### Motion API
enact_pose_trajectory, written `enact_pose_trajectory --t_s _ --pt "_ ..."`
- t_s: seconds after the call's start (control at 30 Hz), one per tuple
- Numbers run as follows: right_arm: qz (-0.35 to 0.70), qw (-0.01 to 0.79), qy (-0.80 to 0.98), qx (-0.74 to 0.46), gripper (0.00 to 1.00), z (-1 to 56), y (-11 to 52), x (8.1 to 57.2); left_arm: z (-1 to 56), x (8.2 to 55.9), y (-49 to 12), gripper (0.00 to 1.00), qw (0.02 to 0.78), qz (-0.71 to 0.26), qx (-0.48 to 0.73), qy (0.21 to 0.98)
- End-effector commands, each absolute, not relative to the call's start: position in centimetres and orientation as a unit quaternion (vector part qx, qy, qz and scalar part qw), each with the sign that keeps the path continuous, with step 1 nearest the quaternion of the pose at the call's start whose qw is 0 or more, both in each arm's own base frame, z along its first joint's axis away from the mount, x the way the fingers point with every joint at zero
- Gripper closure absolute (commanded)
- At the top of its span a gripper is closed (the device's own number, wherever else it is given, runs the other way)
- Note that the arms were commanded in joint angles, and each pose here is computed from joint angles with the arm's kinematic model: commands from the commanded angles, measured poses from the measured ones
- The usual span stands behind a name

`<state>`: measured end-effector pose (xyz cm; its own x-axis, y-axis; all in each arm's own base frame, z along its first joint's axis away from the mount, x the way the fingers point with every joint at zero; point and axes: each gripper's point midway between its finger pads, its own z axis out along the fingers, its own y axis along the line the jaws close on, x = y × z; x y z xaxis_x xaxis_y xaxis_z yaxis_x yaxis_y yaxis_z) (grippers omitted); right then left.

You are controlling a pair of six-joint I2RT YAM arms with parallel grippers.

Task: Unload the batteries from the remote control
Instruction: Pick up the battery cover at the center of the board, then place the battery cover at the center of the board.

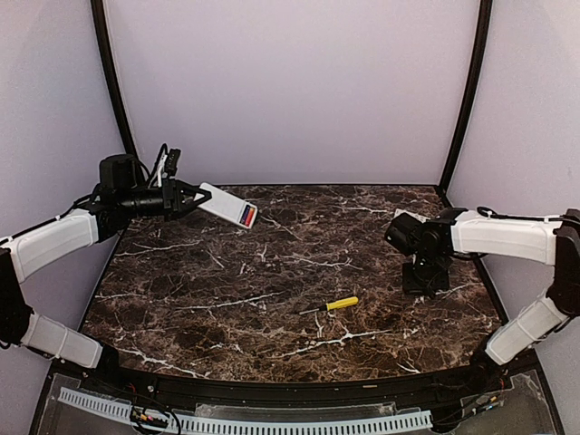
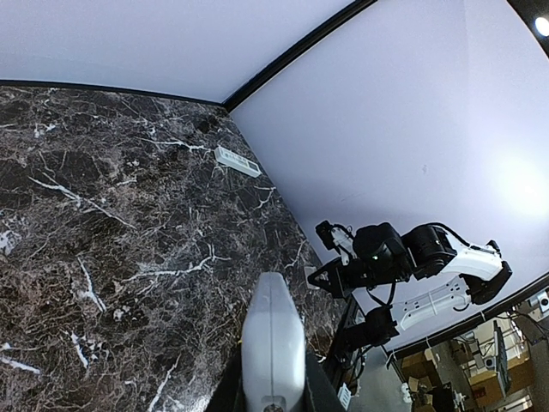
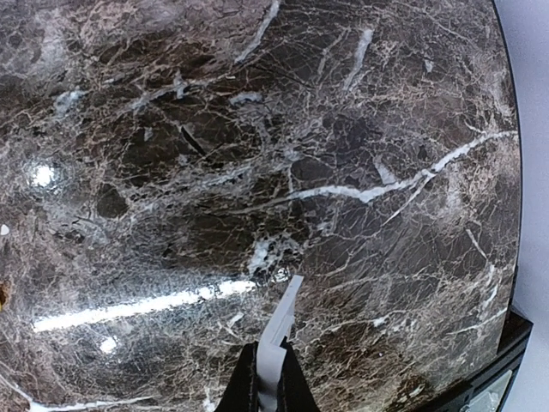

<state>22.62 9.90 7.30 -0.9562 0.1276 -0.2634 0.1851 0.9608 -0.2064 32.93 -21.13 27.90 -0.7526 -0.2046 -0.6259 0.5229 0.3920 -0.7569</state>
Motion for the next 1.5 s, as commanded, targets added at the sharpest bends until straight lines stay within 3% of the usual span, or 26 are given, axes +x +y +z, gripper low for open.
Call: enact_pose_trajectory --t_s 0.0,0.27,0.6,0.9,1.1,1.23,1.47 --pt "-0.144 0.107 0.98 0.084 1.0 6.3 9.1 22.3 30.4 32.3 -20.9 1.0 0.365 -0.539 0.126 0.749" --pt "-0.159 0.086 0.98 0.077 1.0 4.7 9.3 22.4 30.4 32.3 -20.8 1.0 0.366 -0.537 0.126 0.75" --pt "-0.136 0.081 0.984 0.077 0.77 3.4 10.4 22.8 30.4 32.2 -20.8 1.0 0.367 -0.536 0.128 0.749" --pt "-0.117 0.096 0.985 0.076 0.69 4.3 11.0 23.4 30.3 32.3 -20.8 1.0 0.367 -0.535 0.128 0.75" --pt "0.038 0.156 0.987 0.029 0.67 7.3 15.8 25.0 30.1 32.3 -21.0 1.0 0.359 -0.538 0.13 0.752" --pt "0.168 0.222 0.96 -0.01 0.57 11.1 19.5 25.9 30.0 31.7 -22.1 0.99 0.349 -0.541 0.157 0.749" --pt "0.272 0.271 0.919 -0.092 0.48 14.6 22.8 25.6 28.0 29.7 -25.5 0.99 0.286 -0.536 0.206 0.767"
